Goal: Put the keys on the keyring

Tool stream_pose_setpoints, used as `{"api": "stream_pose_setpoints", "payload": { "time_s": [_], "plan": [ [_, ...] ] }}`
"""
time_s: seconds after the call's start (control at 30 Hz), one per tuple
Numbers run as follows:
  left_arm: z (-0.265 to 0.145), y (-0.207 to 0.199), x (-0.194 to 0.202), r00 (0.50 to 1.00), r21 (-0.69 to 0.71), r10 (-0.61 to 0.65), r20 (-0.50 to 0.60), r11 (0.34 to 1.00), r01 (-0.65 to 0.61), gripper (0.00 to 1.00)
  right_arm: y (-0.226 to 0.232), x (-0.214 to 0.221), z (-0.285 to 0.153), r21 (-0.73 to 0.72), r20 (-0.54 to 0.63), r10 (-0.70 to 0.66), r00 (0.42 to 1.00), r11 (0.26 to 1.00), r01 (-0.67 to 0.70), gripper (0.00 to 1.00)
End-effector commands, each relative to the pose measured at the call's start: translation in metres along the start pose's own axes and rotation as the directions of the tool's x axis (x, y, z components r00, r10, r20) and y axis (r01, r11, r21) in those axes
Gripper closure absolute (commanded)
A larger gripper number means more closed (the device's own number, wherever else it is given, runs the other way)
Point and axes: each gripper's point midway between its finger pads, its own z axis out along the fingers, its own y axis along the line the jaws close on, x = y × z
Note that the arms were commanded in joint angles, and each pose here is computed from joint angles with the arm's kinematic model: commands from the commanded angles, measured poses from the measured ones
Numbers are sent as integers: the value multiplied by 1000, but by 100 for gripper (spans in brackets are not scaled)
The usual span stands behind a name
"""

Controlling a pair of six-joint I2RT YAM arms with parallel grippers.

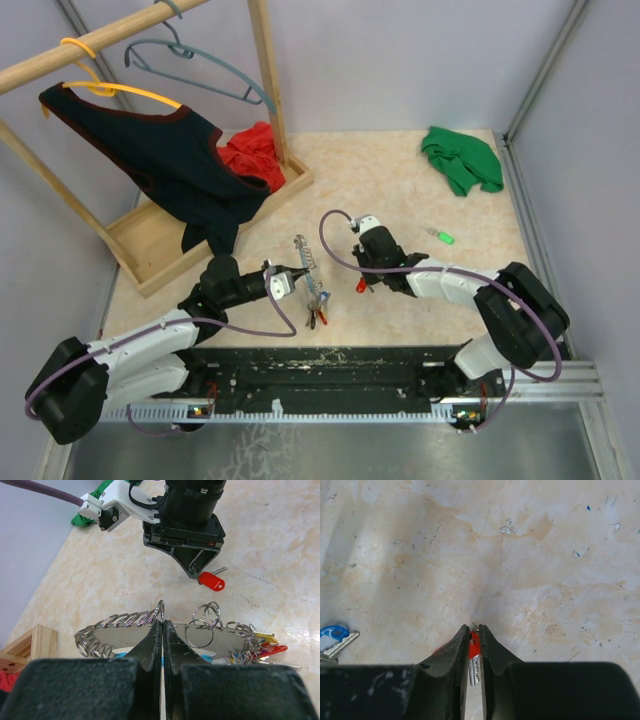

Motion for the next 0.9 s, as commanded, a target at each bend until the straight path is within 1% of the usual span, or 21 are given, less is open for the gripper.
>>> {"api": "stream_pose_setpoints", "payload": {
  "time_s": [0.0,0.57,0.67,0.73,0.77,0.87],
  "plan": [
    [2,15,-28,996,-32,55,71,998,-53,100,1,-22,0,11,47,-9,999,1000,8,87],
    [4,13,-25,997,-17,49,65,999,-48,100,2,-8,3,9,-10,-25,1000,1000,25,88],
    [4,12,-25,997,-16,50,66,999,-49,100,2,-7,4,9,-15,-30,999,1000,30,92],
    [4,12,-25,997,-13,49,67,999,-48,100,2,-8,3,7,-19,-35,999,999,36,99],
    [4,12,-26,996,-12,50,69,999,-50,100,2,-10,2,4,-14,-39,999,999,39,100],
    [4,11,-27,996,-9,51,74,999,-51,100,8,-18,-5,-35,13,-64,998,997,64,100]
  ]
}}
